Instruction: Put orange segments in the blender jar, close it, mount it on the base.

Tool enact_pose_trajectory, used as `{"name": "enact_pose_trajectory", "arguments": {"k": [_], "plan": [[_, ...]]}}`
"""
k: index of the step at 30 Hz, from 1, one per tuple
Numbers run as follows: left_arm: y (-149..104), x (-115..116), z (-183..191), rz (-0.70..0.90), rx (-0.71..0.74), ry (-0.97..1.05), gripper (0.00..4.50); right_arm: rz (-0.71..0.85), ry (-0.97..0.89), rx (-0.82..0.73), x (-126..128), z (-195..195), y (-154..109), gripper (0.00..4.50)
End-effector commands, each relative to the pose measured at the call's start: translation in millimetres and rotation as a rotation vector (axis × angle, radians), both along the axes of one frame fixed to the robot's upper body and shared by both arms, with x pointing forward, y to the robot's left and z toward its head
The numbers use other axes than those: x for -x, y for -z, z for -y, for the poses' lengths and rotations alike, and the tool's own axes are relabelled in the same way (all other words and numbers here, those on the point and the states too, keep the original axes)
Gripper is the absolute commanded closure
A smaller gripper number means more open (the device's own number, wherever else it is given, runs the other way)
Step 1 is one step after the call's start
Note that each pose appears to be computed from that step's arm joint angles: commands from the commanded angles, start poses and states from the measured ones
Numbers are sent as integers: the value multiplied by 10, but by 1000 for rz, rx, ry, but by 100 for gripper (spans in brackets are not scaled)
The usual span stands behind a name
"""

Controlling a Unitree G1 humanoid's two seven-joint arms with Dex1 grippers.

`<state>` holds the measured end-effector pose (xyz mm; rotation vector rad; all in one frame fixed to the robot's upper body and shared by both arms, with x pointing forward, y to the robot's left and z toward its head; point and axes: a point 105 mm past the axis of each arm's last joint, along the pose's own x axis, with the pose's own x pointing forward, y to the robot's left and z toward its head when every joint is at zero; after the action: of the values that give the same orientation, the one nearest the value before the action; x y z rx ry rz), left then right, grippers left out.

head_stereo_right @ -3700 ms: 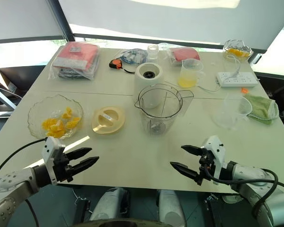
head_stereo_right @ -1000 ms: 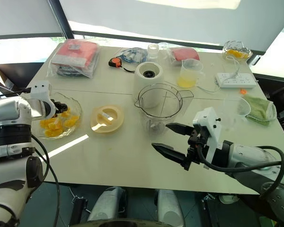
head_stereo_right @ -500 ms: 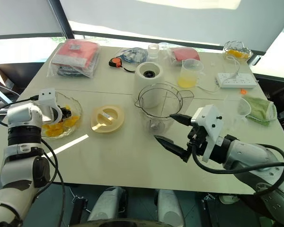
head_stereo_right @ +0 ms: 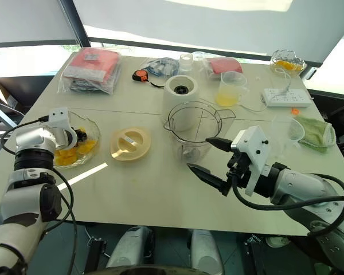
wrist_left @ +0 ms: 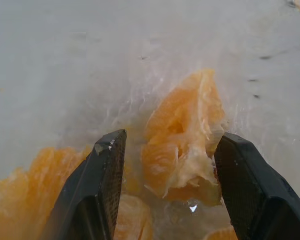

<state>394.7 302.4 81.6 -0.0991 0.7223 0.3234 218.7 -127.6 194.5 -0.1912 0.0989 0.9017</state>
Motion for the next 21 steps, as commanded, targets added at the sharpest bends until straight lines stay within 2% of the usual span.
{"name": "enact_pose_trajectory", "arguments": {"k": [1, 5, 10, 14, 21], "plan": [[-8, -27, -17, 6, -24, -3, 251, 32, -27, 8, 52, -52, -35, 24], [30, -17, -48, 0, -33, -14, 440, 29, -26, 9, 52, -47, -7, 24], [-43, 3, -84, 7, -57, -9, 446, 28, -26, 10, 44, -40, 10, 24], [-233, 69, -173, 25, -89, -21, 446, 23, -25, 11, 37, -28, 26, 24], [-863, 231, -66, 109, -154, 112, 446, 0, -19, 6, 8, 26, 74, 24]]}}
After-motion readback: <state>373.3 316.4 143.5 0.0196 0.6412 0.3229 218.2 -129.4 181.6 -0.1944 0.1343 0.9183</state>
